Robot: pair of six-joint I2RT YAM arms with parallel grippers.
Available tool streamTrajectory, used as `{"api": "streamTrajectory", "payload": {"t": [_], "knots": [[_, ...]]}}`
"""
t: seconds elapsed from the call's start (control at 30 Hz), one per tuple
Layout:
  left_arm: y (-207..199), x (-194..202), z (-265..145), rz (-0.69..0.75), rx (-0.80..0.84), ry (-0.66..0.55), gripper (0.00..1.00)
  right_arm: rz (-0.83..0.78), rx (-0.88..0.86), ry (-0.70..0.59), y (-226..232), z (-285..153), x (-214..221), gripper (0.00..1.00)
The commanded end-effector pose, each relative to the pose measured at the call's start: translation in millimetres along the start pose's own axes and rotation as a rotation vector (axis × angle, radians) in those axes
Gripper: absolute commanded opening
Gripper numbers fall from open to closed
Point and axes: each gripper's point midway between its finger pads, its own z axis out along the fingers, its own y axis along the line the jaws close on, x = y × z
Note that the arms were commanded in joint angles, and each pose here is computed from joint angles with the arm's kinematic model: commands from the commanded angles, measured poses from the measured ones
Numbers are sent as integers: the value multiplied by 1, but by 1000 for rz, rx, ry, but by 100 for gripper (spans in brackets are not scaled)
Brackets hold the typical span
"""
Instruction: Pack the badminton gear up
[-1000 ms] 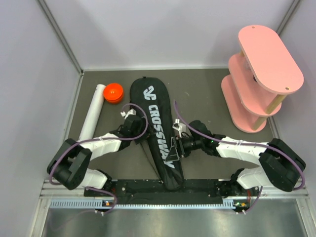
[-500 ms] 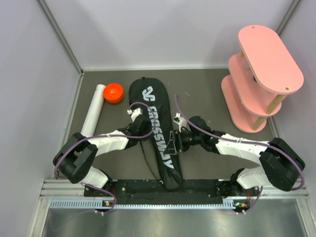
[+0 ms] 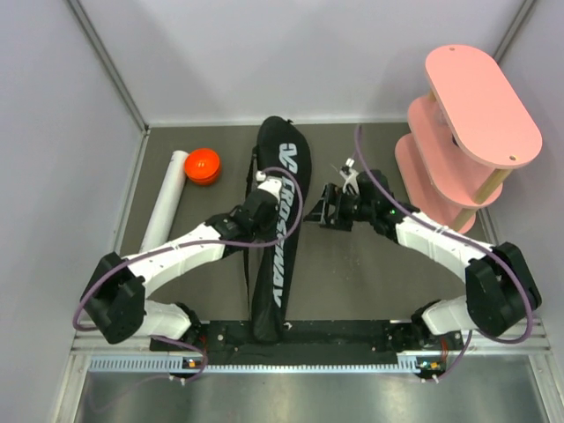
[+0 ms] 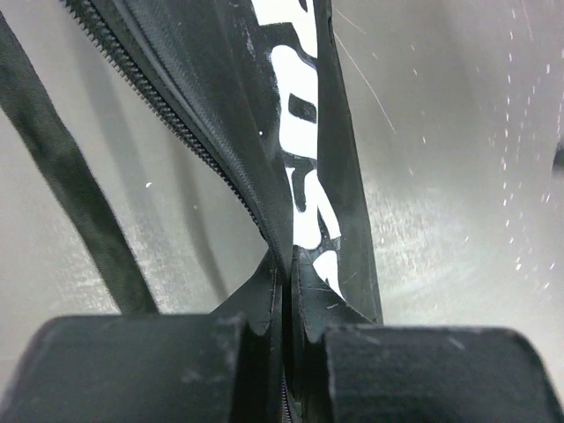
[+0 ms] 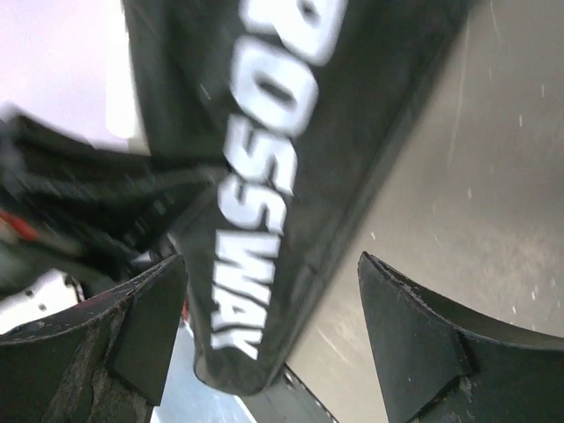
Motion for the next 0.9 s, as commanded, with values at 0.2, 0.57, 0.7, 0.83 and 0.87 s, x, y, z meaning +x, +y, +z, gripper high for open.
{"api": "streamTrajectory", "payload": {"t": [0.2, 0.57, 0.7, 0.83, 0.87], "knots": [[-27, -60, -35, 427, 35, -233, 0, 91, 229, -223, 19, -5, -109, 78], [-29, -85, -61, 674, 65, -404, 0, -361, 273, -271, 43, -55, -150, 80], [-25, -90, -61, 755, 37, -442, 0, -555, 306, -321, 47, -85, -161, 79], [-12, -91, -58, 775, -40, -428, 0, -638, 326, -360, 46, -106, -175, 78], [-10, -92, -59, 789, -56, -430, 0, -648, 272, -346, 53, -106, -172, 77]]}}
